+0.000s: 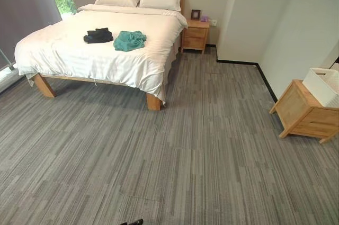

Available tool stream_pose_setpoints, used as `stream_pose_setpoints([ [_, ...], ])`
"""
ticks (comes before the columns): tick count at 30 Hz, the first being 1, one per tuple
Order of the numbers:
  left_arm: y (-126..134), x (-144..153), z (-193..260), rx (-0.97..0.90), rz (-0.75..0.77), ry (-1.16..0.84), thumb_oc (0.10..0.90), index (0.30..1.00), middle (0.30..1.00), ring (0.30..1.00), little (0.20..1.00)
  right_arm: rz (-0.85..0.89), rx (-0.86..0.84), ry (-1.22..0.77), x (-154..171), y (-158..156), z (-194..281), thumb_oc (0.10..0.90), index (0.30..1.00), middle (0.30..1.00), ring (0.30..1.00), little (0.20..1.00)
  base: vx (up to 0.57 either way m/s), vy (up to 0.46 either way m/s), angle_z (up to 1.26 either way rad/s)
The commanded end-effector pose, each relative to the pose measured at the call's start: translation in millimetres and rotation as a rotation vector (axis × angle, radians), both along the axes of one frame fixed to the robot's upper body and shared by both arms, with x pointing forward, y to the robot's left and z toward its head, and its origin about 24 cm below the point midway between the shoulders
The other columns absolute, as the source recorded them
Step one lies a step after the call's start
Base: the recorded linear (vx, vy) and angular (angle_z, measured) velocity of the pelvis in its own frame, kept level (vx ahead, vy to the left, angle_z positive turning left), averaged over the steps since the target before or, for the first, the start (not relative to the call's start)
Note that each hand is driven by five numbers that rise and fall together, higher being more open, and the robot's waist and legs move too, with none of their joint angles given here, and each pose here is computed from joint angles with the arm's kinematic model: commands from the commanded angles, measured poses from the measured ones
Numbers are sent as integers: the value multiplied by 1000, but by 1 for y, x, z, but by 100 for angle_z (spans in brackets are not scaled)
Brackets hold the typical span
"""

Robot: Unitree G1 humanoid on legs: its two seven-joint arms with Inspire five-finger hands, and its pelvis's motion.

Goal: Pick up bed clothes into laundry basket.

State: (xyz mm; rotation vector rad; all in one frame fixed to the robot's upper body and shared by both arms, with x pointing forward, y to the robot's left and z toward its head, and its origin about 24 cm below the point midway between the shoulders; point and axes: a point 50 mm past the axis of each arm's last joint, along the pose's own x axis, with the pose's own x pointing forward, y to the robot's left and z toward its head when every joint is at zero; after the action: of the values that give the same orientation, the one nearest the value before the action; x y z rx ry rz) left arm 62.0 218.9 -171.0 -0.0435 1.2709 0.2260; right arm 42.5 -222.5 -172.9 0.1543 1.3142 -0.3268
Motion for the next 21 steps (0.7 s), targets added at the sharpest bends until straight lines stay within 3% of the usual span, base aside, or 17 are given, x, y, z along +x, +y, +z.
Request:
stream_pose_setpoints([
  [1,5,8,2,12,32,-33,800,900,900,900,900,50,1,13,3,4,-1,800,900,900,900,900,0,0,0],
  [4,6,6,2,10,31,-31,800,900,900,900,900,-11,-9,38,-7,-2,-1,800,900,900,900,900,30,16,1],
  [9,18,28,10,57,52,-133,800,900,900,900,900,-186,-13,-129,22,-16,7,800,900,900,900,900,16,17,-1],
  [13,29,76,29,90,66,-323,800,900,900,900,900,-170,-48,-369,88,-30,29,800,900,900,900,900,0,0,0],
  [14,29,76,29,90,66,-323,800,900,900,900,900,-170,-48,-369,88,-30,29,800,900,900,900,900,-23,14,-3],
  [17,33,133,70,97,60,-613,800,900,900,900,900,-72,-67,-625,149,-28,65,800,900,900,900,900,-37,14,-4],
  [21,31,159,120,130,-11,-883,800,900,900,900,900,39,-91,-880,181,-24,110,800,900,900,900,900,-18,4,0],
])
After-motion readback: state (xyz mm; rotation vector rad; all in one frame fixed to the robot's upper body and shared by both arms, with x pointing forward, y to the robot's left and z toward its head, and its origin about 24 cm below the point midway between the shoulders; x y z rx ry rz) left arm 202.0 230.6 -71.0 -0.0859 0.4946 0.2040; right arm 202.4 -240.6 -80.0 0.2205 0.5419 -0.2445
